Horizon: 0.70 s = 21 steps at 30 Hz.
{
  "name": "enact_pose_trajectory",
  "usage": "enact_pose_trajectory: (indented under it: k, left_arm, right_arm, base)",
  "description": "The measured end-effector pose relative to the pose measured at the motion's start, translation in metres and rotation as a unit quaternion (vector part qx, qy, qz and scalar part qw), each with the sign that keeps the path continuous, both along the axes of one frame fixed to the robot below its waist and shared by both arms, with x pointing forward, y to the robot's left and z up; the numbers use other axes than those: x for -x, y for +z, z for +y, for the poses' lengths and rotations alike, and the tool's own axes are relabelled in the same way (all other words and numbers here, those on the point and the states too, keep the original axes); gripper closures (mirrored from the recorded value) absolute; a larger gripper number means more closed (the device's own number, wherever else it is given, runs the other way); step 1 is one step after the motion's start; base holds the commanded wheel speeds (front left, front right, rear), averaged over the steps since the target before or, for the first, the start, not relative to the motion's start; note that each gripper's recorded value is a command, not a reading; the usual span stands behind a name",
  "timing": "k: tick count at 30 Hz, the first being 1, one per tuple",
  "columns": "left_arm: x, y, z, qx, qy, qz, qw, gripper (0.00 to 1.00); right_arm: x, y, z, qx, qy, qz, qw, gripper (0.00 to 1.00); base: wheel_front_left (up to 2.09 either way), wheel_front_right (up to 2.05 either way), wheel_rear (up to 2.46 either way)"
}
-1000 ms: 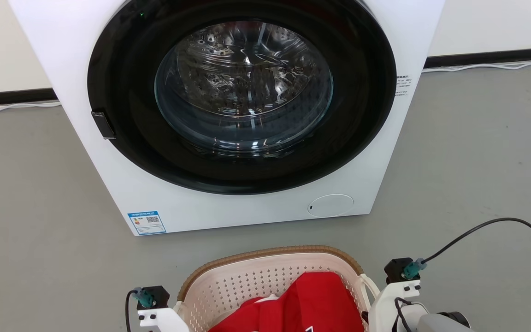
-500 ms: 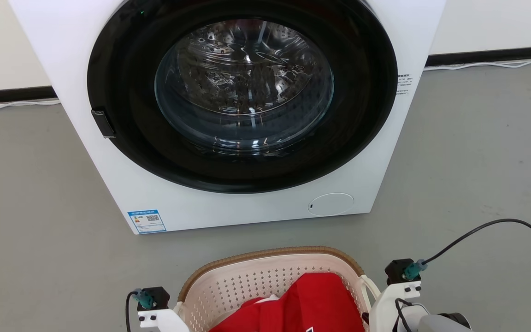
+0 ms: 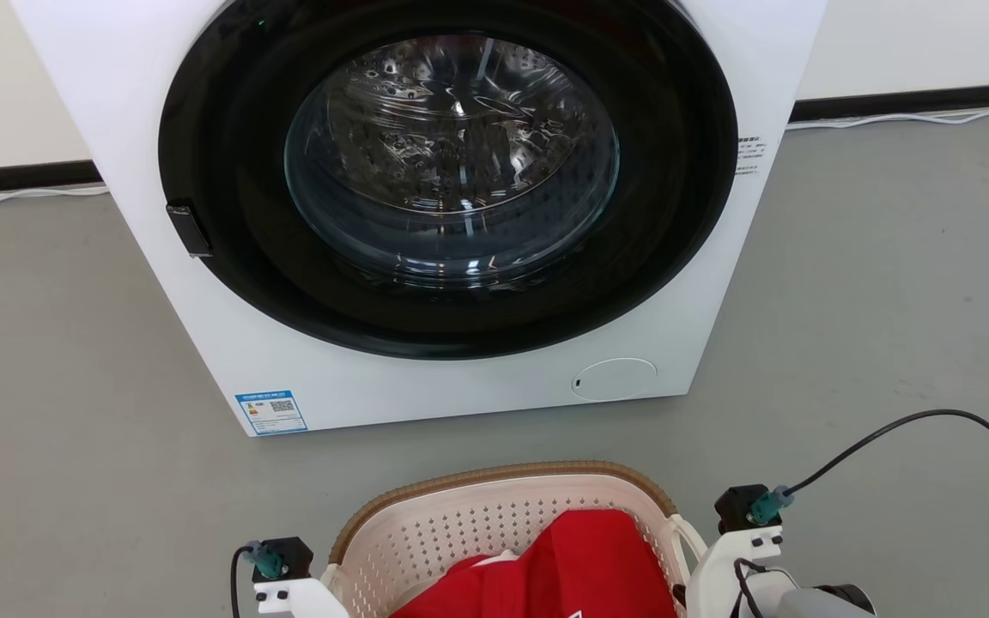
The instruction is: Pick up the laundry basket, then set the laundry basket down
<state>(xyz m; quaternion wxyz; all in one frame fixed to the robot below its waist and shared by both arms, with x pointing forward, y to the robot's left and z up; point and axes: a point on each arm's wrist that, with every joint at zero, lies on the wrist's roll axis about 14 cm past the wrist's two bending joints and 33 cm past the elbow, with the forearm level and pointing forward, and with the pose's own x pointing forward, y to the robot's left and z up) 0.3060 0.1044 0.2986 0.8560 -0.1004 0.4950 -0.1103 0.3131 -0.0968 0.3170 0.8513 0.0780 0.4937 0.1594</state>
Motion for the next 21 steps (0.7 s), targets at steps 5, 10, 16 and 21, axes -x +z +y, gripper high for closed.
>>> enact_pose_trajectory:
  k: [5,10,16,21]
  left_arm:
    - [0.001,-0.002,0.000,-0.001,-0.001,0.002,1.000,1.00]
    - [-0.001,-0.004,0.000,0.000,0.001,-0.001,1.000,1.00]
    - [-0.012,-0.007,-0.002,0.002,0.002,-0.007,1.000,1.00]
    - [-0.032,-0.010,-0.003,0.003,0.004,-0.024,1.000,1.00]
  right_arm:
    - [0.001,-0.002,0.000,-0.001,-0.001,0.003,1.000,1.00]
    - [-0.002,-0.003,0.000,-0.002,-0.003,0.002,1.000,1.00]
    - [-0.014,-0.005,-0.001,-0.001,-0.001,-0.007,1.000,1.00]
    - [-0.032,-0.010,-0.002,-0.004,-0.008,-0.018,1.000,1.00]
  base:
    - [0.00,0.00,0.00]
    - [0.00,0.00,0.00]
    - [0.00,0.00,0.00]
    - [0.00,0.00,0.00]
